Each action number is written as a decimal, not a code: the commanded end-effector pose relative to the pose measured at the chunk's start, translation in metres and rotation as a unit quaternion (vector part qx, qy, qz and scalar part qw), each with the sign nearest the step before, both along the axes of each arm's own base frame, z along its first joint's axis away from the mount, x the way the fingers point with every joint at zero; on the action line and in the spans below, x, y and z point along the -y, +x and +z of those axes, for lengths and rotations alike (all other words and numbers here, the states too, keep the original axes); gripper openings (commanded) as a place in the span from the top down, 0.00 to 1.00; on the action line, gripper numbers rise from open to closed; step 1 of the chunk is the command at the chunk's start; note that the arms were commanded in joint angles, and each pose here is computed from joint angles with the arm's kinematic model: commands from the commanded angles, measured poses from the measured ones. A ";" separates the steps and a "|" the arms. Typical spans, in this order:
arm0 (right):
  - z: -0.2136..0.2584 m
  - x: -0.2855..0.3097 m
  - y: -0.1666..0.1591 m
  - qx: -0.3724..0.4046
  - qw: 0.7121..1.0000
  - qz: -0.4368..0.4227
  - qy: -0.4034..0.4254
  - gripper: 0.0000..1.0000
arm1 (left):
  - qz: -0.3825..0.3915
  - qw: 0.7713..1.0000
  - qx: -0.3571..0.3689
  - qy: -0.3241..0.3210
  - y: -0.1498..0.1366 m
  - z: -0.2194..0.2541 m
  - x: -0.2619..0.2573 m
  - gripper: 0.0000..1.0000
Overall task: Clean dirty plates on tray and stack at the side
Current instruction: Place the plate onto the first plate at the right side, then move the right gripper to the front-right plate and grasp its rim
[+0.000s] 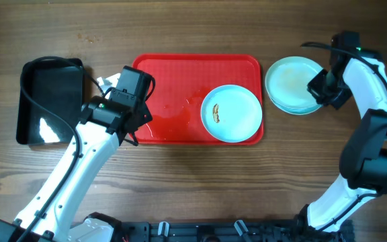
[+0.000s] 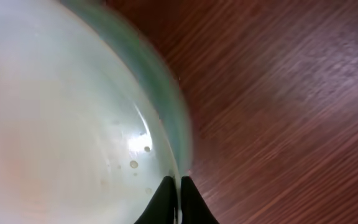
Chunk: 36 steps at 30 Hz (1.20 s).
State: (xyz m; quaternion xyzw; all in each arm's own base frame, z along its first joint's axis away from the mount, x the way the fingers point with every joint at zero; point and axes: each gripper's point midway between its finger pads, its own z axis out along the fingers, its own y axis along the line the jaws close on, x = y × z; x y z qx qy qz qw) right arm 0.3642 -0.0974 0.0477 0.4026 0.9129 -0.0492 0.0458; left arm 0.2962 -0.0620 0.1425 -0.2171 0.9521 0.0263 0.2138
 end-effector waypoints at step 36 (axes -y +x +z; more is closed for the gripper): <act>0.013 -0.231 -0.013 0.020 0.875 0.448 0.182 0.00 | 0.009 0.997 0.008 -0.075 0.006 -0.003 0.027 0.96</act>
